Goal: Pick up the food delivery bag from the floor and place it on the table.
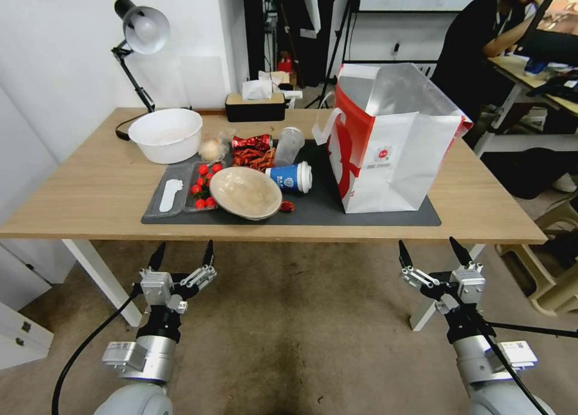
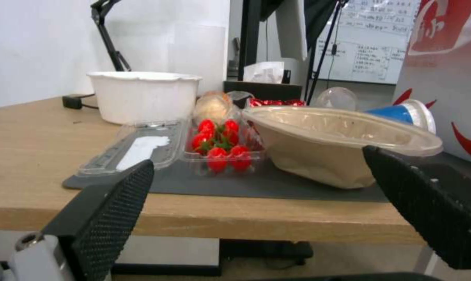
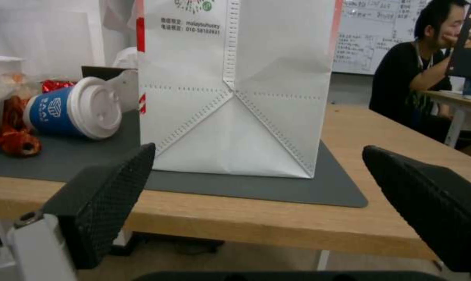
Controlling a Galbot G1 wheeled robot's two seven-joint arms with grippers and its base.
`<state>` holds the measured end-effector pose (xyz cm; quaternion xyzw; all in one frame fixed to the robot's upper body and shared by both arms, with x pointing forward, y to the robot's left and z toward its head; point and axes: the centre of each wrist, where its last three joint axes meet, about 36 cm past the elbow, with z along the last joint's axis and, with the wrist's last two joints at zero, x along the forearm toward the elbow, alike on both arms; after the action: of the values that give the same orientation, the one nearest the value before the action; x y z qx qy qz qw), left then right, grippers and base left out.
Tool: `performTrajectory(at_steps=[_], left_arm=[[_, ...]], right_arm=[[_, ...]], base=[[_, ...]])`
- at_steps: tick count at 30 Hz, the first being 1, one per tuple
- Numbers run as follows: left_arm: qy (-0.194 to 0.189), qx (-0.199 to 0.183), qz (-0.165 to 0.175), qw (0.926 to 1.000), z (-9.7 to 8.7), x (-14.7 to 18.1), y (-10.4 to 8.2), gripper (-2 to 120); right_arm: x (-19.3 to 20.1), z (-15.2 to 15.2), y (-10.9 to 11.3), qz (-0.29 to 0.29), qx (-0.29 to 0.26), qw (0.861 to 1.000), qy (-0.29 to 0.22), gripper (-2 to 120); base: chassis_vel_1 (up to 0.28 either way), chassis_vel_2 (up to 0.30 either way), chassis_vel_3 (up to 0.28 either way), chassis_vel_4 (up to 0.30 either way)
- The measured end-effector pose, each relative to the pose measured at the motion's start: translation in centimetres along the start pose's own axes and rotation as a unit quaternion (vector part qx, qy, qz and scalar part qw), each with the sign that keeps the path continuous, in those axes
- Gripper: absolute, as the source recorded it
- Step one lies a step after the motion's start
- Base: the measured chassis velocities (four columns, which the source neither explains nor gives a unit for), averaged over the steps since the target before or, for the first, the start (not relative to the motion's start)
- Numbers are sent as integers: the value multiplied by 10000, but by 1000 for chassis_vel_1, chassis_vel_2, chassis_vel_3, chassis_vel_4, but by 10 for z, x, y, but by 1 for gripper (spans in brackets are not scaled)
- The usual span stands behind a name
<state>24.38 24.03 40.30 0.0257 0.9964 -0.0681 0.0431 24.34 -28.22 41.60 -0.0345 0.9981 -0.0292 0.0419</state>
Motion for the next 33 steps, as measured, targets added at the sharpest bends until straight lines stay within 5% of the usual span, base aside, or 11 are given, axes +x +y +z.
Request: performTrajectory(at_steps=[33], left_arm=[[-10, -54, -5, 10000, 1, 2, 2, 100]], right_arm=[[0, 3, 6, 65, 36, 10000, 32, 100]], base=[[0, 0, 0, 0]])
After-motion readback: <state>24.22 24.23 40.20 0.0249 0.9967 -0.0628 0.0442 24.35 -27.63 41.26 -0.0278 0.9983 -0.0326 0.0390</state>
